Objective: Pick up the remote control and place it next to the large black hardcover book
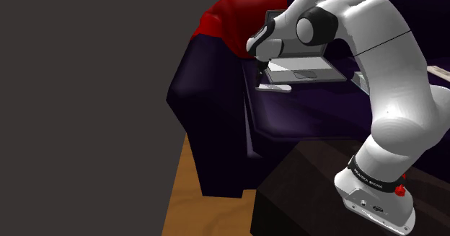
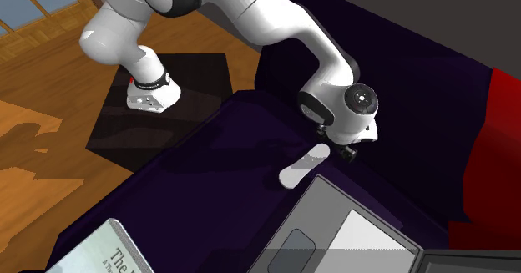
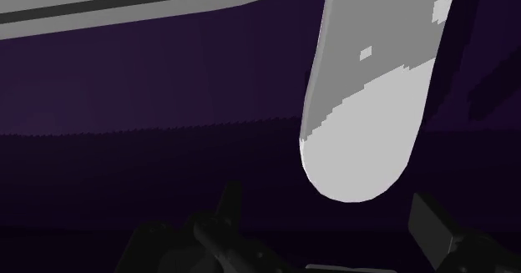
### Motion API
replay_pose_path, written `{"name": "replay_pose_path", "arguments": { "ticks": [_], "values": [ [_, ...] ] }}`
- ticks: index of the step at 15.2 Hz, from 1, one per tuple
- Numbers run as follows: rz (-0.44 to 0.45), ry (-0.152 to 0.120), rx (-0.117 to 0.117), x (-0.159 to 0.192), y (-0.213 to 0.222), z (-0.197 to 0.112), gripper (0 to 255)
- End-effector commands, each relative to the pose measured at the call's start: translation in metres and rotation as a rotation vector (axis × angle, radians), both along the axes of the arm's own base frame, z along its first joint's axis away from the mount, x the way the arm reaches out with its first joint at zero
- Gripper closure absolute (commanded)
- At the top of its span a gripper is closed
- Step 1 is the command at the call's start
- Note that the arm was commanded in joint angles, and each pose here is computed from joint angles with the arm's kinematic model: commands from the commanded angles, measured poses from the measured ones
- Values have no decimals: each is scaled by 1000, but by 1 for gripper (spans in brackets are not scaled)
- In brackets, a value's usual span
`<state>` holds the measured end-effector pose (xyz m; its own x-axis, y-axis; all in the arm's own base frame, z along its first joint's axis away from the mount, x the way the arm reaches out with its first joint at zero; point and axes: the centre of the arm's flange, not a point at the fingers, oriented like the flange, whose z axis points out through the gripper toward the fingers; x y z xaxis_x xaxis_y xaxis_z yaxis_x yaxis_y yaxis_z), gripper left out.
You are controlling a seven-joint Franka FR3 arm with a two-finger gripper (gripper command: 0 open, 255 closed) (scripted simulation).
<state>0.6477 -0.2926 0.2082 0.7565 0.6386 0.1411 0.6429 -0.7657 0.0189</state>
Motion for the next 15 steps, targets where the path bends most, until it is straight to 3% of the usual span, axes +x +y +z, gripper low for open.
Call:
{"name": "replay_pose_path", "arguments": {
  "ticks": [1, 2, 11, 12, 15],
  "values": [
    [0, 0, 0, 0, 0, 0, 0],
    [0, 0, 0, 0, 0, 0, 255],
    [0, -6, -2, 2, -1, 4, 255],
    [0, -6, -2, 2, -1, 4, 0],
    [-26, -3, -10, -31, -19, 11, 0]
  ]
}}
